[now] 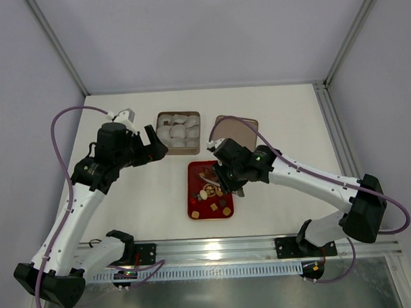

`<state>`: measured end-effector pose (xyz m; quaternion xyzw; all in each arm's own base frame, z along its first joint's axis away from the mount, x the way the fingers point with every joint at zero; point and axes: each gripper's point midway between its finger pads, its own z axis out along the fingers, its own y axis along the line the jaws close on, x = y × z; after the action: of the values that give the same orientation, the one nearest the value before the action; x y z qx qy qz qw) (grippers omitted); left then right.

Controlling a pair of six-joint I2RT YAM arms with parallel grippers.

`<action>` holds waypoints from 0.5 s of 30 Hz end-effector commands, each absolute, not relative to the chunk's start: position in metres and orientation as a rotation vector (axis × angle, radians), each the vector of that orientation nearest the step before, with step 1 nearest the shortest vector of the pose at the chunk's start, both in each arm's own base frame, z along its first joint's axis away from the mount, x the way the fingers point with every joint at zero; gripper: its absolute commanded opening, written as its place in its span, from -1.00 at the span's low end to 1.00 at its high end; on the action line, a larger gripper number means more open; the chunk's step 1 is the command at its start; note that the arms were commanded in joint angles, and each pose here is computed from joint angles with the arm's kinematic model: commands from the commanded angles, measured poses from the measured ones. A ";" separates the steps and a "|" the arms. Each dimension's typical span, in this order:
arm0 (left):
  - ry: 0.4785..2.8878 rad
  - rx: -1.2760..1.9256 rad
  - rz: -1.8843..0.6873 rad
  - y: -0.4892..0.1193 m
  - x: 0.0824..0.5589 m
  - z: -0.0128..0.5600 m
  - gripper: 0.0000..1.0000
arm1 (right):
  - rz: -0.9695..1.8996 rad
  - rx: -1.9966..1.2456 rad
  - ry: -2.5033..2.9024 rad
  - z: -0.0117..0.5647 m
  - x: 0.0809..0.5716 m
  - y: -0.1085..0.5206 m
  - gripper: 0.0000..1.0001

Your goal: Pack the chocolate

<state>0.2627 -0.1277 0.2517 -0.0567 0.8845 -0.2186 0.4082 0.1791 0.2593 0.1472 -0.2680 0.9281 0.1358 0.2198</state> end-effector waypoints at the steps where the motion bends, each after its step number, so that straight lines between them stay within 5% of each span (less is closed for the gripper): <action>1: 2.177 -0.138 -0.573 -0.130 0.266 0.264 1.00 | 0.376 -0.743 2.510 0.153 0.190 0.269 -0.15; 15: 2.183 -0.136 -0.568 -0.129 0.265 0.261 1.00 | 0.325 -0.742 2.530 0.141 0.199 0.275 -0.17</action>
<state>0.2627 -0.1277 0.2517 -0.0565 0.8845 -0.2185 0.4082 0.1882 0.2630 0.1265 -0.2703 0.9332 0.1084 0.2105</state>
